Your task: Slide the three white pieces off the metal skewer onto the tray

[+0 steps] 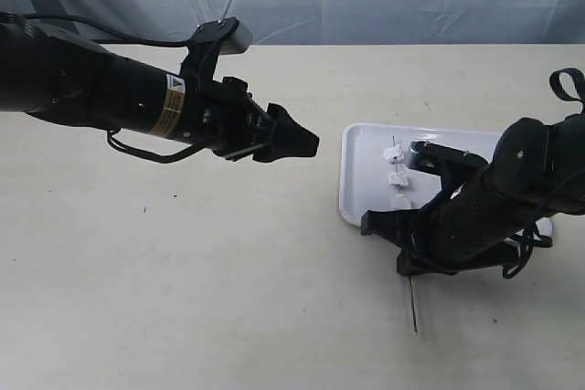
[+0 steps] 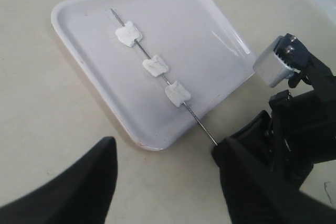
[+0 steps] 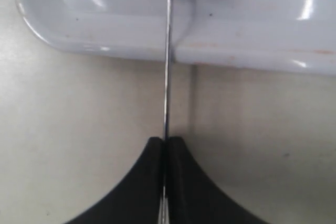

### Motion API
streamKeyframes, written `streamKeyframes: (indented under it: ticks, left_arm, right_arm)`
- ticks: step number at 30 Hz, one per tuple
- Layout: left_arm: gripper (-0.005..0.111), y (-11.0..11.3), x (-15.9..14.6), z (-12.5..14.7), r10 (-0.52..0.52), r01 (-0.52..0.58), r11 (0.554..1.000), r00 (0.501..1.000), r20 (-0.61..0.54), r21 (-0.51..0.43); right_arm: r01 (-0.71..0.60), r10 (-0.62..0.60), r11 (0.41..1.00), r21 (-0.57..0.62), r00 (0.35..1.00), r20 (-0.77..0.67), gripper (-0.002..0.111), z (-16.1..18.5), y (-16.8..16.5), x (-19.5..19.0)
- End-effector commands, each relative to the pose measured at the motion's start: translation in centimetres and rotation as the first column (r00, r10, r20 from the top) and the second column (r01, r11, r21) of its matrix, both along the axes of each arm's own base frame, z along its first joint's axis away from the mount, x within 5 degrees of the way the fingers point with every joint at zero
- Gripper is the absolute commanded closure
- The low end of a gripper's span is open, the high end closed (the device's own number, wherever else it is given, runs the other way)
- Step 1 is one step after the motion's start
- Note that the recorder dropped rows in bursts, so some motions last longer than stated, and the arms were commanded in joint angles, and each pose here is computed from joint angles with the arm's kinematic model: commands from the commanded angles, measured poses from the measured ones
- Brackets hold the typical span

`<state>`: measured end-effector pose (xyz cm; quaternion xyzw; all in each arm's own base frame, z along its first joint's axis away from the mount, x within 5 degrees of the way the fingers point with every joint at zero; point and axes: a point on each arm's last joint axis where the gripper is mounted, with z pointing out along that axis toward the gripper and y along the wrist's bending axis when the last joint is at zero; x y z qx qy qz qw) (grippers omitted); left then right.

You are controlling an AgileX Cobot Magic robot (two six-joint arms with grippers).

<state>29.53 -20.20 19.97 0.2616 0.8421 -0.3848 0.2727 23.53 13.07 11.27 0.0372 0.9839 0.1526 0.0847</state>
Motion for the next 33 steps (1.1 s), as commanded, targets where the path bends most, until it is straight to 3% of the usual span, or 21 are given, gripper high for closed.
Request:
streamKeyframes:
  ticks: [1,7,13,19,23,29,30,33]
  left_arm:
    - [0.051,-0.2,0.1,0.0,0.0,0.0,1.0,1.0,-0.002,-0.006]
    - [0.051,-0.3,0.2,0.1,0.02,-0.02,0.999,1.0,-0.013,-0.028]
    - [0.051,-0.8,0.3,1.2,0.06,-0.076,0.98,0.994,-0.09,-0.186]
    - [0.051,-1.3,-0.1,2.4,-0.004,-0.021,0.945,0.997,-0.077,-0.327]
    - [0.051,-1.4,-0.1,2.9,-0.058,0.021,0.897,0.996,-0.072,-0.442]
    - [0.051,-2.9,0.0,1.1,-0.125,0.013,0.803,0.981,-0.147,-0.595]
    - [0.051,-3.3,0.0,0.9,-0.132,0.01,0.772,0.981,-0.145,-0.636]
    - [0.051,-4.5,0.2,0.8,-0.107,0.014,0.742,0.99,-0.097,-0.67]
  right_arm:
    - [-0.011,0.011,1.0,-0.008,1.0,0.019,0.109,0.0,-0.1,0.1]
    - [-0.082,0.082,0.997,-0.005,0.99,0.115,0.109,2.1,-0.2,0.1]
    - [-0.135,0.133,0.991,-0.004,0.967,0.218,0.109,5.1,-0.6,-0.7]
    - [-0.179,0.176,0.984,-0.018,0.938,0.298,0.109,7.3,-2.4,-4.1]
    - [-0.191,0.173,0.982,0.01,0.911,0.373,0.109,9.2,-3.4,-6.6]
    - [-0.246,0.197,0.968,0.053,0.871,0.451,0.109,12.3,-4.5,-9.9]
    - [-0.253,0.199,0.966,0.058,0.867,0.457,0.109,12.6,-4.6,-10.3]
    - [-0.277,0.216,0.958,0.069,0.861,0.461,0.109,13.3,-5.0,-11.5]
